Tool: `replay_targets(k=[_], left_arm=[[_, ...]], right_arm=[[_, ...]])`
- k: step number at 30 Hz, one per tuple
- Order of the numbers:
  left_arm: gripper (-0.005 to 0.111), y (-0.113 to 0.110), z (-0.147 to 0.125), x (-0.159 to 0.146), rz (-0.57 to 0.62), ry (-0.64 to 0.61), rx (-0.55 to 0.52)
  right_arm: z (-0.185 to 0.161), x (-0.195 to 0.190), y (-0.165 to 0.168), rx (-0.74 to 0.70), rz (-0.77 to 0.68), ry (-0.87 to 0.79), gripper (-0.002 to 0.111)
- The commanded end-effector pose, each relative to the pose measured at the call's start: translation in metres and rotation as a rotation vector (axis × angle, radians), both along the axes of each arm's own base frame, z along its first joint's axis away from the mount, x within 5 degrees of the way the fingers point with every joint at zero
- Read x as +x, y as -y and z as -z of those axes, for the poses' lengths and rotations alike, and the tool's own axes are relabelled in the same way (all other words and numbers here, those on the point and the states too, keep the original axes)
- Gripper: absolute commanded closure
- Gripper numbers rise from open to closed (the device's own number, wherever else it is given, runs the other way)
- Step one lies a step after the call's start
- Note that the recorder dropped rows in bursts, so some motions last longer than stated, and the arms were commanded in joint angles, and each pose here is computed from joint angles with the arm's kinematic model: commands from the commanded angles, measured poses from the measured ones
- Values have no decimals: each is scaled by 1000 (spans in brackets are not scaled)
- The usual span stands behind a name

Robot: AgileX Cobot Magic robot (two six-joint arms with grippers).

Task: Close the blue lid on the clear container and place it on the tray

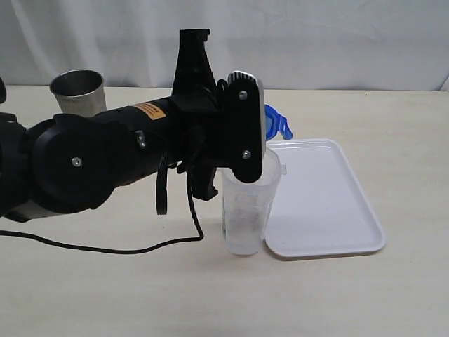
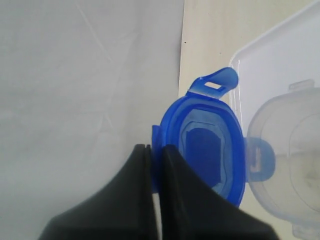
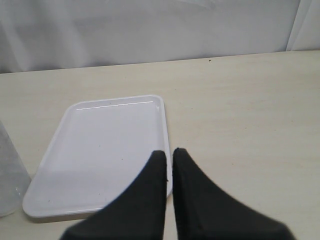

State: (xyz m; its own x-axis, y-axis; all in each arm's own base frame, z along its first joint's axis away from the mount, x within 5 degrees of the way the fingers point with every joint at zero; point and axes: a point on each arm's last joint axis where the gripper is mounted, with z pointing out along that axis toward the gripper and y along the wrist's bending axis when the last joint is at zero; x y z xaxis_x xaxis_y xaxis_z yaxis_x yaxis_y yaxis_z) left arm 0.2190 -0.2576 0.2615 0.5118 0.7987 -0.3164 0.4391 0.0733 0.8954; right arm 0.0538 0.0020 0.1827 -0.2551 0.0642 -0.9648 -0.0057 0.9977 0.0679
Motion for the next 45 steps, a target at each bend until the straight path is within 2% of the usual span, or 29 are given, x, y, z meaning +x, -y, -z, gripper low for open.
replay_targets(k=[1, 14, 21, 45], left_arm=[[107, 0, -4, 2, -21, 26, -17], [107, 4, -5, -2, 16, 59, 5], [107, 5, -2, -4, 40, 26, 20], [107, 5, -4, -3, 47, 66, 30]], right_arm=[[0, 0, 0, 3, 3, 6, 104], [0, 0, 0, 3, 3, 6, 104], [0, 0, 0, 3, 3, 6, 104], [0, 0, 0, 3, 3, 6, 104]])
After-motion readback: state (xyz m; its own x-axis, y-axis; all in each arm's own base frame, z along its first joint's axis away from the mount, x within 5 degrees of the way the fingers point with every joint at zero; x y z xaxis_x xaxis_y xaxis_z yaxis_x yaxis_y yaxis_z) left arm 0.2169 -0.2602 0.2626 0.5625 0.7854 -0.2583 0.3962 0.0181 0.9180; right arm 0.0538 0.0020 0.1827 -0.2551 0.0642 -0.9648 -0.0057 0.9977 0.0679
